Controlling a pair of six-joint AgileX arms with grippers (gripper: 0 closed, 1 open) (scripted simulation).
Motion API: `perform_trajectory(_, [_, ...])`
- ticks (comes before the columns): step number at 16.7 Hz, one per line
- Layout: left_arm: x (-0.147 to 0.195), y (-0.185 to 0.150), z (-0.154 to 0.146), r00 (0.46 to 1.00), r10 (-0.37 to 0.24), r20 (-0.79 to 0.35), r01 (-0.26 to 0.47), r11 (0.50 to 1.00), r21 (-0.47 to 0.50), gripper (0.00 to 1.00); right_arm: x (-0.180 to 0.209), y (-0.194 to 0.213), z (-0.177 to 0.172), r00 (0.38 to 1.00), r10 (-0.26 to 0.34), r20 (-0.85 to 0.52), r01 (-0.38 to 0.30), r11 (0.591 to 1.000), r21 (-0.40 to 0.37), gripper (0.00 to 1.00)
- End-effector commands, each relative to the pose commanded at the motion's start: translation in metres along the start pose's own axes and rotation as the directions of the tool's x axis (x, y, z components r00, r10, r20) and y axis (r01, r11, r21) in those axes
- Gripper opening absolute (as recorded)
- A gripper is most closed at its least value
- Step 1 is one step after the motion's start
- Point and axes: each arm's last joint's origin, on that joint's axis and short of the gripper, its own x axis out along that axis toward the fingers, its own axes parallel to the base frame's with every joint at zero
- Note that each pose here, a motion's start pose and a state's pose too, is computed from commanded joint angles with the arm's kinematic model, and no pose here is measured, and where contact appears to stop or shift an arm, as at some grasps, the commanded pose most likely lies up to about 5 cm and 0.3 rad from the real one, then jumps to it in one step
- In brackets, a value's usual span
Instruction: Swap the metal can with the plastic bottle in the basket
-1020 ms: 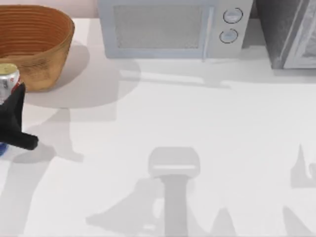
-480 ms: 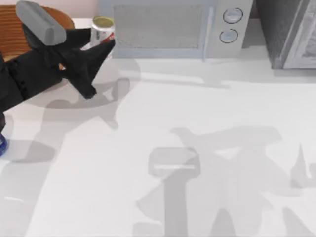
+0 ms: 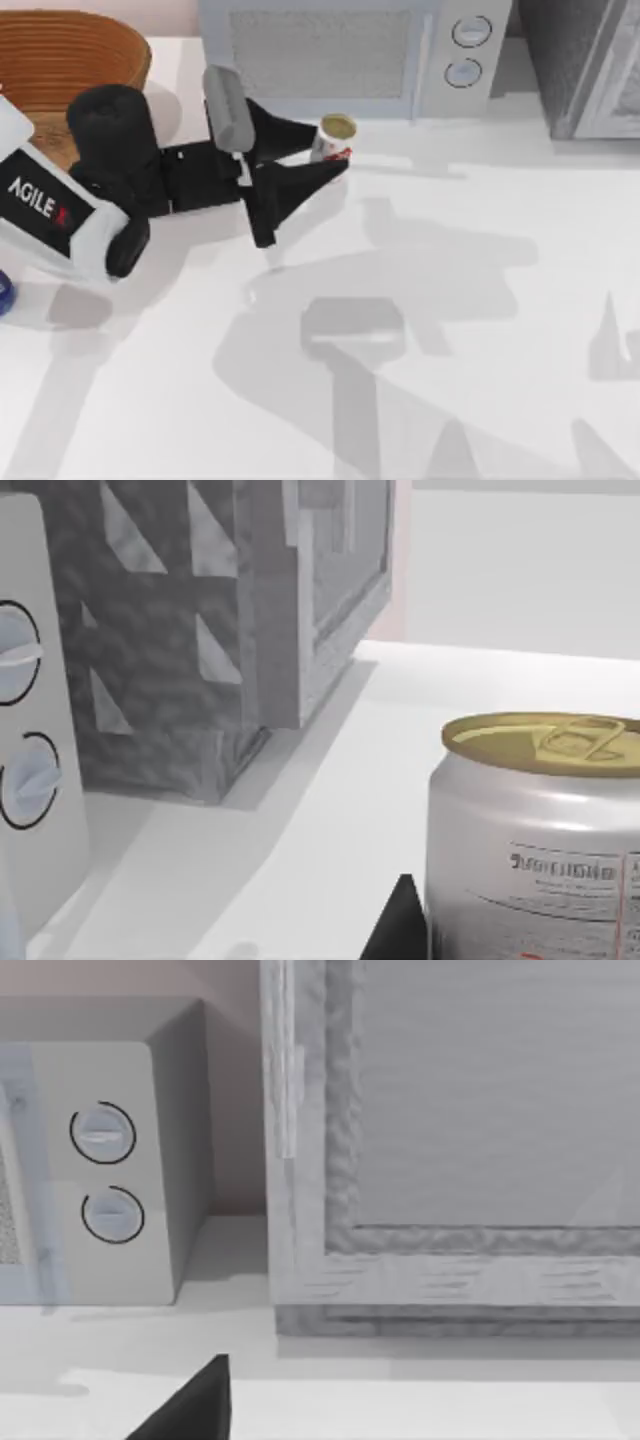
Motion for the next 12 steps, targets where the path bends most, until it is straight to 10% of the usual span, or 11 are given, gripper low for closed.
perform_trajectory(6, [0.027,0.003,-0.077,0.979,-0.203,0.002,0.203,0.979,0.000,0.00,0.000,0.000,0.000,1.000,0.000,0.000,0.000,1.000,0.000,1.00])
perform_trajectory(12, [0.031,0.002,-0.092,0.971,-0.238,0.002,0.238,0.971,0.000,0.00,0.000,0.000,0.000,1.000,0.000,0.000,0.000,1.000,0.000,1.00])
